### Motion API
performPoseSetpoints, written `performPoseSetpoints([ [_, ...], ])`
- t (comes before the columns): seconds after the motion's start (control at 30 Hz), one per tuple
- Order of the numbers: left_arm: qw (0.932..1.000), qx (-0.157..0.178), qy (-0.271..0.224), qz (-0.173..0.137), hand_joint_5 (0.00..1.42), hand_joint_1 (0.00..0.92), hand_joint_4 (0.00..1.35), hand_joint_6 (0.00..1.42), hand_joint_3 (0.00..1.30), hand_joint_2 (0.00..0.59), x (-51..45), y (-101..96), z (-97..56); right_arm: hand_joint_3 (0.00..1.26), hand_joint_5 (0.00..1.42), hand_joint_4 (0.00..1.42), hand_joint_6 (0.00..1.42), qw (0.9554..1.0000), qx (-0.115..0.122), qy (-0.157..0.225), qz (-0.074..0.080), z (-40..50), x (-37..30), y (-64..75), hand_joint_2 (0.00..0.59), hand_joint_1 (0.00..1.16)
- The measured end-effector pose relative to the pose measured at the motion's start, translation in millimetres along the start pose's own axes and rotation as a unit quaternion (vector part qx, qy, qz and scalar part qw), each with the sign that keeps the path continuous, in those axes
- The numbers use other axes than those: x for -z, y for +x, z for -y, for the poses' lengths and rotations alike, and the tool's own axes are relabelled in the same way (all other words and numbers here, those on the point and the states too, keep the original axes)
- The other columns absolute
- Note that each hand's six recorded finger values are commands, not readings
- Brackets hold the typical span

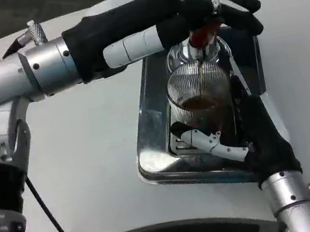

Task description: Grasp the cup under the faucet to collect the drink, then remove the cup.

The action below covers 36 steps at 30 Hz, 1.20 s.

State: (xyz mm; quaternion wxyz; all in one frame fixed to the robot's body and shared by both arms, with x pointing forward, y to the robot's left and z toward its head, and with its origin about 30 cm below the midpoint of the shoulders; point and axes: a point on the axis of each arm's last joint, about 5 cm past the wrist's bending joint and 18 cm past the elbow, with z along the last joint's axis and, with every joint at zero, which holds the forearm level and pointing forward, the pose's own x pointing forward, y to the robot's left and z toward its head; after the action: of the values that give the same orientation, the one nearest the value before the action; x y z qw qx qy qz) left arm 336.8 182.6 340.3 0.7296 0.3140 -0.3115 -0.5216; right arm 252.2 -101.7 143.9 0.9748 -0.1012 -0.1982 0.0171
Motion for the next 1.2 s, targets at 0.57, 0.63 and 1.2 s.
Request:
performPoseSetpoints([
  [0.57,1.0,0.002,0.005,-0.006,0.14,0.0,0.1,0.0,0.37,0.016,-0.2,0.3,-0.1,0.0,0.04,0.0,0.11,0.9999,0.001,-0.013,0.002,-3.2,0.0,4.0,0.139,0.86],
  [0.63,1.0,0.0,0.006,-0.006,0.14,0.0,0.1,0.0,0.37,0.016,-0.2,0.4,0.0,0.03,0.09,0.06,0.13,0.9999,0.003,-0.014,0.002,-3.2,0.1,4.2,0.139,0.86],
  [1.2,0.9999,-0.002,0.006,-0.008,0.14,0.0,0.11,0.0,0.38,0.017,0.6,0.2,0.3,0.23,0.38,0.37,0.27,0.9996,0.023,-0.018,0.0,-3.2,0.8,4.3,0.145,0.89],
])
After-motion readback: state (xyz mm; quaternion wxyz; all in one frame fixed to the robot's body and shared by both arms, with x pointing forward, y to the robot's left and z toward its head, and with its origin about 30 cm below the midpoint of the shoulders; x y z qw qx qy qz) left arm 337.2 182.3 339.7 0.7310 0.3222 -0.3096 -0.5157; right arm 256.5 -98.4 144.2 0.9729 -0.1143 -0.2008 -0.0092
